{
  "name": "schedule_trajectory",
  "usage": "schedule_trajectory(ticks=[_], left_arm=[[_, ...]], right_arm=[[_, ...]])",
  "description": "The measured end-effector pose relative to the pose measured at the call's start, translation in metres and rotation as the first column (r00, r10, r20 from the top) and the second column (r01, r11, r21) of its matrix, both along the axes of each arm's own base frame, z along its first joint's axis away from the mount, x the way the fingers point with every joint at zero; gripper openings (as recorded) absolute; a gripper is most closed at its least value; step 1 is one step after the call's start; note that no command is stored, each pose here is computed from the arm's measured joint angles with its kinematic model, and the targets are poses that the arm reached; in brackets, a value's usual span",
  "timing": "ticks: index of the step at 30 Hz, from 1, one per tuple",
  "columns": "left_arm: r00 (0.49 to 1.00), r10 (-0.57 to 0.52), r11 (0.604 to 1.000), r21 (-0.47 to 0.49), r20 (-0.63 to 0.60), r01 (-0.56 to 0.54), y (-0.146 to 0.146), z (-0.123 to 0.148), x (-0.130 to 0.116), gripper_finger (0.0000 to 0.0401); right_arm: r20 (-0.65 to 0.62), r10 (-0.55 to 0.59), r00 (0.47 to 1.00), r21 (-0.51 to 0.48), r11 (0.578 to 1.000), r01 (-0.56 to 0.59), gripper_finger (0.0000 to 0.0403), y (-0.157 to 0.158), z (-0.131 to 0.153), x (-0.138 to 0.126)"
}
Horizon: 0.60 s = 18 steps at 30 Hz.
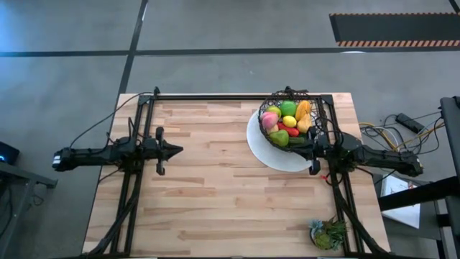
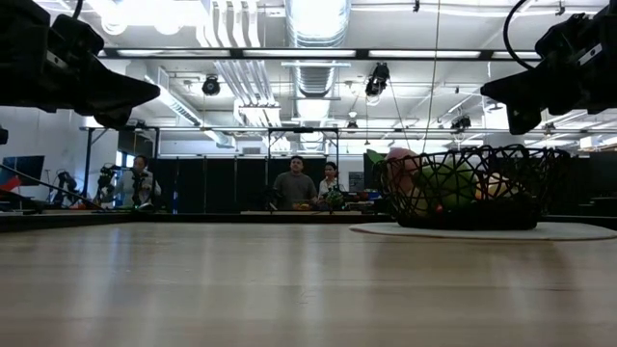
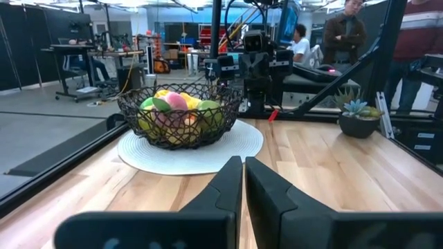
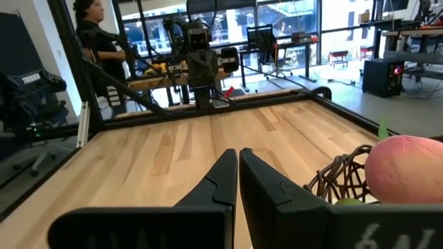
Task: Build produce basket
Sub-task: Return to Home Position
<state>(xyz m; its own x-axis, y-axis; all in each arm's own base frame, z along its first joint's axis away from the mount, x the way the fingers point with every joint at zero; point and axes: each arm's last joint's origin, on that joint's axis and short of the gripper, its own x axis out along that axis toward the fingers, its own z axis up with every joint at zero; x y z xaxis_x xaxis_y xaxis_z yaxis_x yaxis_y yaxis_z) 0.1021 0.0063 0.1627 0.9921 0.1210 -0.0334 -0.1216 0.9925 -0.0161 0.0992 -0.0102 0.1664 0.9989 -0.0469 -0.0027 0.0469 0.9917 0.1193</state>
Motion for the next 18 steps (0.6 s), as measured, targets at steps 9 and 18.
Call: schedule_trajectory(ticks=[9, 18], left_arm=[[1.0, 0.0, 1.0, 0.0, 0.001, 0.0, 0.0, 0.0001, 0.0, 0.0002], [1.0, -0.001, 1.0, 0.0, -0.003, 0.001, 0.0, -0.0002, 0.0003, 0.0002]], right_arm=[[0.004, -0.002, 1.0, -0.001, 1.0, 0.002, 0.0009, -0.0001, 0.0003, 0.0], [0.004, -0.002, 1.0, 0.0, 1.0, 0.002, 0.0009, -0.0001, 0.0004, 0.0]])
